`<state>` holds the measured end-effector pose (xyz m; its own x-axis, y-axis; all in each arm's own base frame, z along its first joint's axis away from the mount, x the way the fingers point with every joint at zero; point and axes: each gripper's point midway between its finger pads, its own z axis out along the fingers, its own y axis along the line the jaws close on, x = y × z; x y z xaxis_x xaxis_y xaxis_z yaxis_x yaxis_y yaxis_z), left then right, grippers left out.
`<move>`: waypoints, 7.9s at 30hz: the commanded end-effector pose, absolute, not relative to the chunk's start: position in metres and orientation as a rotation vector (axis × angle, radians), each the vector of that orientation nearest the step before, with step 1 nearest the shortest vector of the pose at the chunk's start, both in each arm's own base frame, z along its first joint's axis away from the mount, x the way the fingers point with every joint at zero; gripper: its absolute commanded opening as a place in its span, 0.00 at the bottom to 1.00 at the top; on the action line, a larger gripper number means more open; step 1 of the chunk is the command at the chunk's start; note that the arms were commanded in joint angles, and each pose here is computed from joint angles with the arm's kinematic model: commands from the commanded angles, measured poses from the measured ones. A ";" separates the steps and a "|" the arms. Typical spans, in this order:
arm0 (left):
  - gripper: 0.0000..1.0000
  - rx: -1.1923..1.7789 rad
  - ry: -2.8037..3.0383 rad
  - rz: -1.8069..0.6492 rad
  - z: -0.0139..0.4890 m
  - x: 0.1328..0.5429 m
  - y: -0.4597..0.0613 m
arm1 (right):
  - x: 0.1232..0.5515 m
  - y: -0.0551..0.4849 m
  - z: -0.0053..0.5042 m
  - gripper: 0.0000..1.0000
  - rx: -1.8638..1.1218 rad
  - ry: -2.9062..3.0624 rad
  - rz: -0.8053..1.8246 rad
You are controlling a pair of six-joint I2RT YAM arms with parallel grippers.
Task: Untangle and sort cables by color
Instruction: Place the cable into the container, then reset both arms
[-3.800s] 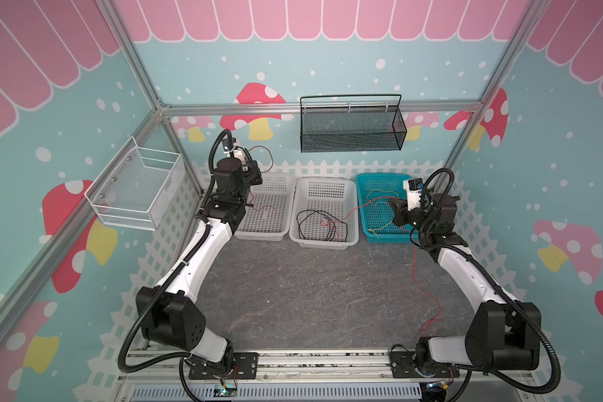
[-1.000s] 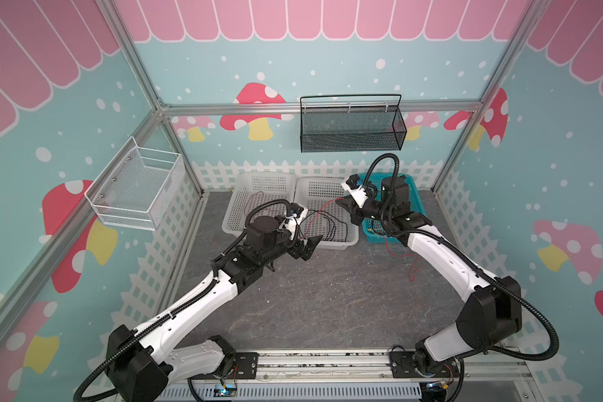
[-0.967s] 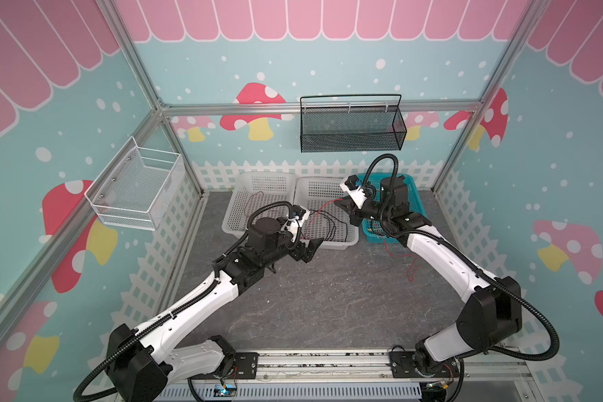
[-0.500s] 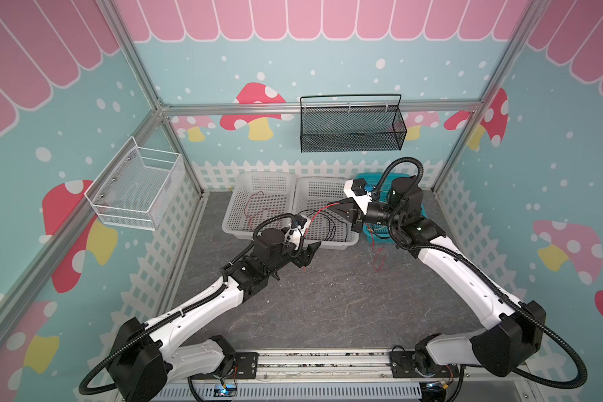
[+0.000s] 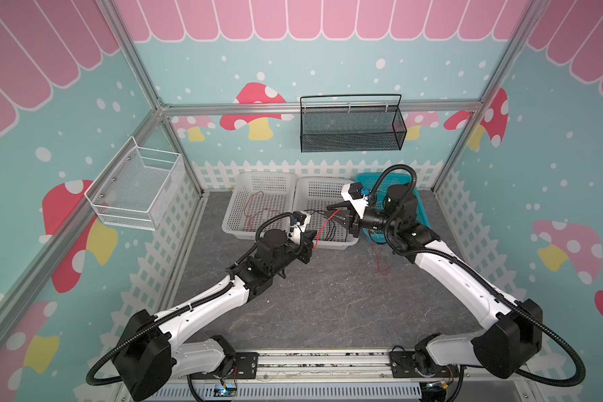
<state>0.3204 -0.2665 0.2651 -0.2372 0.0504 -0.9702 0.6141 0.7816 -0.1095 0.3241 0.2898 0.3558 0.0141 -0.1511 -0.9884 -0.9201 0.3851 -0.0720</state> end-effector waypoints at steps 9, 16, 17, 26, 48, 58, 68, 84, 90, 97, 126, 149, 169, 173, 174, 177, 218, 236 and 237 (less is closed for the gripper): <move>0.00 0.389 1.667 -0.508 0.307 0.316 -0.236 | 0.336 0.236 0.297 0.81 -0.850 1.699 0.491; 0.00 0.350 1.674 -0.486 0.317 0.313 -0.223 | 0.332 0.226 0.275 0.77 -0.841 1.752 0.453; 0.00 0.351 1.671 -0.487 0.319 0.312 -0.223 | 0.332 0.226 0.274 0.76 -0.838 1.754 0.454; 0.00 0.401 1.656 -0.537 0.320 0.302 -0.226 | 0.352 0.234 0.284 0.38 -0.814 1.729 0.451; 0.00 0.541 1.620 -0.735 0.302 0.292 -0.264 | 0.305 0.269 0.362 0.00 -0.912 1.689 0.882; 0.08 0.576 1.489 -0.880 0.320 0.289 -0.300 | 0.298 0.293 0.393 0.00 -0.951 1.536 1.096; 0.20 0.631 1.454 -0.855 0.328 0.293 -0.312 | 0.305 0.299 0.406 0.00 -0.965 1.500 1.099; 0.32 0.573 1.458 -0.690 0.330 0.310 -0.296 | 0.306 0.299 0.398 0.00 -0.966 1.520 1.095; 0.38 0.529 1.433 -0.641 0.330 0.301 -0.275 | 0.311 0.301 0.392 0.00 -0.962 1.541 1.093; 0.44 0.573 1.396 -0.645 0.334 0.304 -0.286 | 0.306 0.310 0.396 0.00 -1.002 1.509 1.184; 0.00 0.227 1.631 -0.200 0.330 0.403 -0.195 | 0.352 0.252 0.388 0.78 -0.690 1.634 0.652; 0.00 -0.105 2.298 0.238 0.163 0.553 -0.074 | 0.347 0.218 0.334 0.81 -0.595 1.747 0.493; 0.99 -0.133 2.551 0.181 0.097 0.562 -0.062 | 0.352 0.210 0.302 0.81 -0.587 1.816 0.426; 0.99 -0.117 2.526 0.166 0.117 0.559 -0.063 | 0.351 0.208 0.301 0.82 -0.590 1.816 0.412; 0.99 -0.109 2.518 0.162 0.123 0.558 -0.063 | 0.351 0.207 0.301 0.82 -0.588 1.815 0.404; 0.99 -0.098 2.497 0.167 0.139 0.553 -0.061 | 0.351 0.204 0.301 0.82 -0.583 1.814 0.387; 0.99 -0.318 1.784 0.130 0.228 0.368 0.021 | 0.404 0.026 0.173 0.92 -0.147 1.884 -0.254; 1.00 -0.295 1.732 0.206 0.137 0.383 0.034 | 0.365 0.003 0.136 0.98 -0.174 1.621 -0.176; 1.00 -0.299 1.726 0.204 0.131 0.384 0.034 | 0.364 0.003 0.140 0.98 -0.175 1.608 -0.176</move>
